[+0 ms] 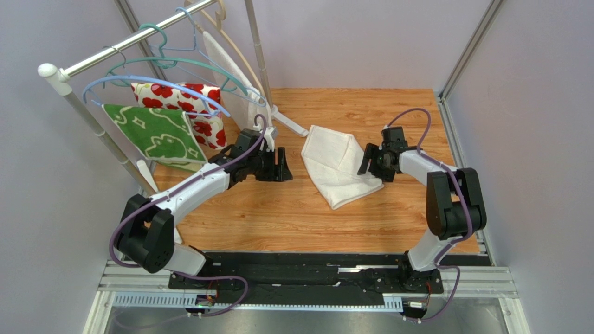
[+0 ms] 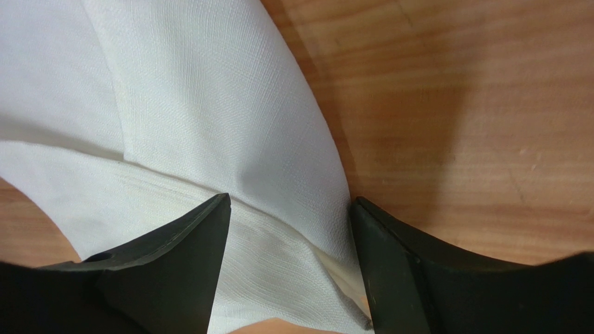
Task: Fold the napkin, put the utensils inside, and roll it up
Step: Fold the napkin
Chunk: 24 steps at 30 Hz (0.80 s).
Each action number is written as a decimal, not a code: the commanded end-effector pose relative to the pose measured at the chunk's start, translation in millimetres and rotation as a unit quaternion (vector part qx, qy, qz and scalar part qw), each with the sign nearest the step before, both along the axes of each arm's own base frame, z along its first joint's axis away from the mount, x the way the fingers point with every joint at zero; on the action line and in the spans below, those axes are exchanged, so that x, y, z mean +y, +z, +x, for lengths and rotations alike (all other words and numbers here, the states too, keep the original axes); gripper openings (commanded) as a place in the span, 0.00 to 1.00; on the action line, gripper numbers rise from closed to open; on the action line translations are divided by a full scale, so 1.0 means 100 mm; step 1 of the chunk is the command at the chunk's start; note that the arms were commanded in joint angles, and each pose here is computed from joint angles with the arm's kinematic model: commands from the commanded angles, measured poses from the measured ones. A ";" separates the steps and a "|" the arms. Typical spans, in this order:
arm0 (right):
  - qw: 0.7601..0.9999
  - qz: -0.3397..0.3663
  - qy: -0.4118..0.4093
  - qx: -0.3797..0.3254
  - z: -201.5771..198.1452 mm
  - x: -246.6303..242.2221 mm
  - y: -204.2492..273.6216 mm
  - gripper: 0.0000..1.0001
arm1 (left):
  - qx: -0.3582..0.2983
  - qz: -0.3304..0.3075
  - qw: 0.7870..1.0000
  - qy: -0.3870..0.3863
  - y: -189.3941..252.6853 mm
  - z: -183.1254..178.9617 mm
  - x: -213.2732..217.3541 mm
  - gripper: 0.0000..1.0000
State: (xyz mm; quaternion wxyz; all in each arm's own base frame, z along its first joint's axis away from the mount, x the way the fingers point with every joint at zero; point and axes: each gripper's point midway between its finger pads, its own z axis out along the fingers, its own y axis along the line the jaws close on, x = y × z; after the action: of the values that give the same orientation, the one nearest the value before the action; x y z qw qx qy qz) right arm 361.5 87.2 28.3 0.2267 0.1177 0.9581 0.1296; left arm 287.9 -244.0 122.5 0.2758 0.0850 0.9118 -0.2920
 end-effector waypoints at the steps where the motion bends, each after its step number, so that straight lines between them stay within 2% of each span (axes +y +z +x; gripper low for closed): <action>1: 0.996 0.043 -0.047 0.066 -0.53 0.08 -0.04 0.70 | -0.059 -0.013 0.998 -0.002 0.38 0.05 0.02 0.68; 5: 0.993 0.071 -0.061 0.075 -0.82 0.25 -0.02 0.70 | -0.067 -0.010 0.998 0.006 0.39 -0.03 0.11 0.68; 11: 0.989 0.093 -0.044 0.102 -1.39 0.79 -0.07 0.71 | -0.073 0.007 0.997 0.022 0.34 -0.19 0.30 0.69; 15: 0.993 0.072 -0.023 0.091 -1.69 0.94 0.06 0.73 | -0.085 0.035 0.995 0.043 0.33 -0.25 0.49 0.71; 21: 1.000 0.014 -0.017 0.019 -1.70 0.63 0.54 0.74 | -0.076 0.028 0.995 0.049 0.25 -0.28 0.49 0.72; 24: 0.999 0.031 0.030 -0.020 -1.66 0.71 0.79 0.72 | -0.058 0.014 0.998 0.038 0.18 -0.26 0.38 0.72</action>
State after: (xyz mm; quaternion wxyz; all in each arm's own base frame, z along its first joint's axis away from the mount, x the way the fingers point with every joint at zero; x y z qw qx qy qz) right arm 186.1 163.3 73.1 0.1856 0.1287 0.9594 0.1690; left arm 257.2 -196.6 146.7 0.3474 0.0703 0.9016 -0.2480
